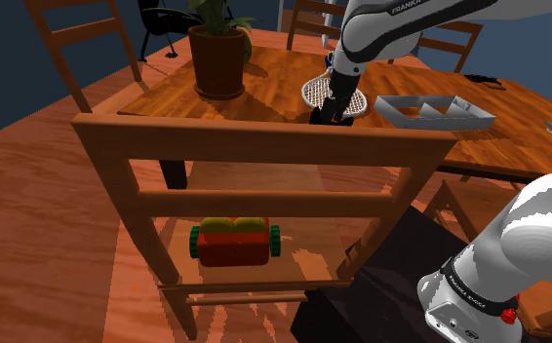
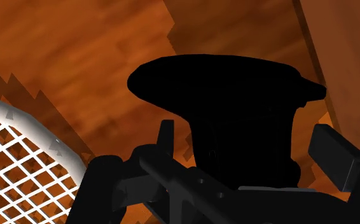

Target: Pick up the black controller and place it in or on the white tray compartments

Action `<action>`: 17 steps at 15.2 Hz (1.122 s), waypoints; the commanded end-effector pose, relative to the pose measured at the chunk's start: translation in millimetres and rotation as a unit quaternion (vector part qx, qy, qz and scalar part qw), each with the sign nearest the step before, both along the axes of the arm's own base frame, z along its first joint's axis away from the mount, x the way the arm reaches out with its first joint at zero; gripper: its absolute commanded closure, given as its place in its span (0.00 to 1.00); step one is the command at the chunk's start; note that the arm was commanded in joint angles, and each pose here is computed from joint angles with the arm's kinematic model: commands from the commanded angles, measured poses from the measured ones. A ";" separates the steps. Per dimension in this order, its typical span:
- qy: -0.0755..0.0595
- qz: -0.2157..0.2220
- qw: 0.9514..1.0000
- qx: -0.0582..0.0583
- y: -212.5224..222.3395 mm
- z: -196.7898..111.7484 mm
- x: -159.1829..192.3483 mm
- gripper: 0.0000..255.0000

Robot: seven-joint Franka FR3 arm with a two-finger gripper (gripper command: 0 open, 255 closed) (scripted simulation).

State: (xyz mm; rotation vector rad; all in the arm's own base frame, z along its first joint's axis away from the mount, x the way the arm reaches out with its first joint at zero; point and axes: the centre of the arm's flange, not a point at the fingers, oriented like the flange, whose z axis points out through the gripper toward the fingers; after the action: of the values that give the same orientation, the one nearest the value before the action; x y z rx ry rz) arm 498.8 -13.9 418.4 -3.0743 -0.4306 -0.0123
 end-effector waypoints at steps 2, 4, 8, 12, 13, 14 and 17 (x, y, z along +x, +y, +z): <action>0.000 0.000 1.000 0.000 0.0 0.0 0.0 1.00; 0.000 0.000 1.000 0.000 0.0 0.0 0.0 1.00; 0.000 0.000 1.000 0.000 0.0 0.0 0.0 1.00; 0.000 0.000 1.000 0.000 0.0 10.5 -0.1 1.00; 0.000 0.000 1.000 0.000 0.0 15.8 0.0 1.00; 0.000 0.000 1.000 0.000 0.0 21.1 0.0 1.00; 0.000 0.000 1.000 0.000 0.0 36.9 0.0 1.00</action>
State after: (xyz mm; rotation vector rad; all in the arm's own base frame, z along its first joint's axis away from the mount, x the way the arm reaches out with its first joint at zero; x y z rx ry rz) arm 498.7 -14.4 450.4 -3.0744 -0.4307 -0.0128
